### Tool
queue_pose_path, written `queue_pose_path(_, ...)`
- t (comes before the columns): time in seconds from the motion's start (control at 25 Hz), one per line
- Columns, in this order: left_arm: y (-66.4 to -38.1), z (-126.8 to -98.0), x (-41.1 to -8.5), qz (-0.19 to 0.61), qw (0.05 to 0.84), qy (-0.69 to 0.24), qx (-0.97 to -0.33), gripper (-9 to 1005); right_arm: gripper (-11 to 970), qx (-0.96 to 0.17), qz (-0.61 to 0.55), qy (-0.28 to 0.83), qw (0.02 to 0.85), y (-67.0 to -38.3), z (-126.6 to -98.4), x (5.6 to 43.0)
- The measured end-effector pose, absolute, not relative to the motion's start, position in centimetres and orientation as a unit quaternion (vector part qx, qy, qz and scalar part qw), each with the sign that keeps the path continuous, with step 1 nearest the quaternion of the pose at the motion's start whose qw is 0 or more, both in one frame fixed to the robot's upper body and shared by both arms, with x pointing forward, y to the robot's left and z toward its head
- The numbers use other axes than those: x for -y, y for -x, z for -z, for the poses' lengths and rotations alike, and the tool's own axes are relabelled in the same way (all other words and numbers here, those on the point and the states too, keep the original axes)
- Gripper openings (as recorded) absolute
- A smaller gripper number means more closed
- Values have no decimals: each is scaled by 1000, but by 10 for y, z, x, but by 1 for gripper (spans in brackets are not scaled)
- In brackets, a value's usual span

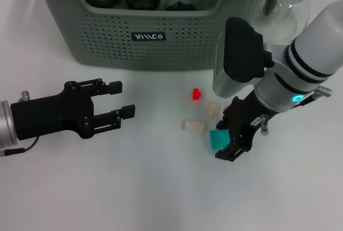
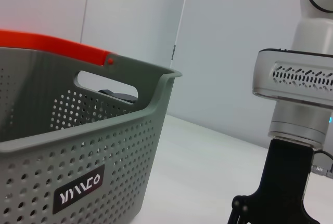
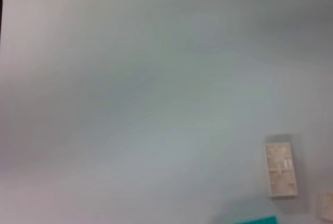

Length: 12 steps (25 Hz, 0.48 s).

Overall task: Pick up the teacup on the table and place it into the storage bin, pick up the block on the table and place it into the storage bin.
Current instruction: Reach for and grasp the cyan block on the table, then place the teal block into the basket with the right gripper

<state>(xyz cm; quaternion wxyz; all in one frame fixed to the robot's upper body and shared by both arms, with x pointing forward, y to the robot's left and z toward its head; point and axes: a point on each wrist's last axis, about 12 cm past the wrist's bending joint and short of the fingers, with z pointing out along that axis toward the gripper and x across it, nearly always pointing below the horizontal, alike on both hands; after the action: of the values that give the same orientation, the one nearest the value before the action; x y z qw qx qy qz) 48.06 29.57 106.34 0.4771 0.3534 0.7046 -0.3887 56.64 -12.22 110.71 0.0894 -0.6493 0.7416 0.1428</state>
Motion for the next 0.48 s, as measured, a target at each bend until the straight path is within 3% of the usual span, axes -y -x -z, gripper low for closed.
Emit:
queue_pose_path(0.4,-481,-1063,-293,394,476,-353,-703,632,579,-746,-144,644,89,-567,-1108,125)
queue_pose_path(0.48,-481,-1063,-293,394,476,-353,-703,632,474,-747,-145,643,88,-567,-1108,125)
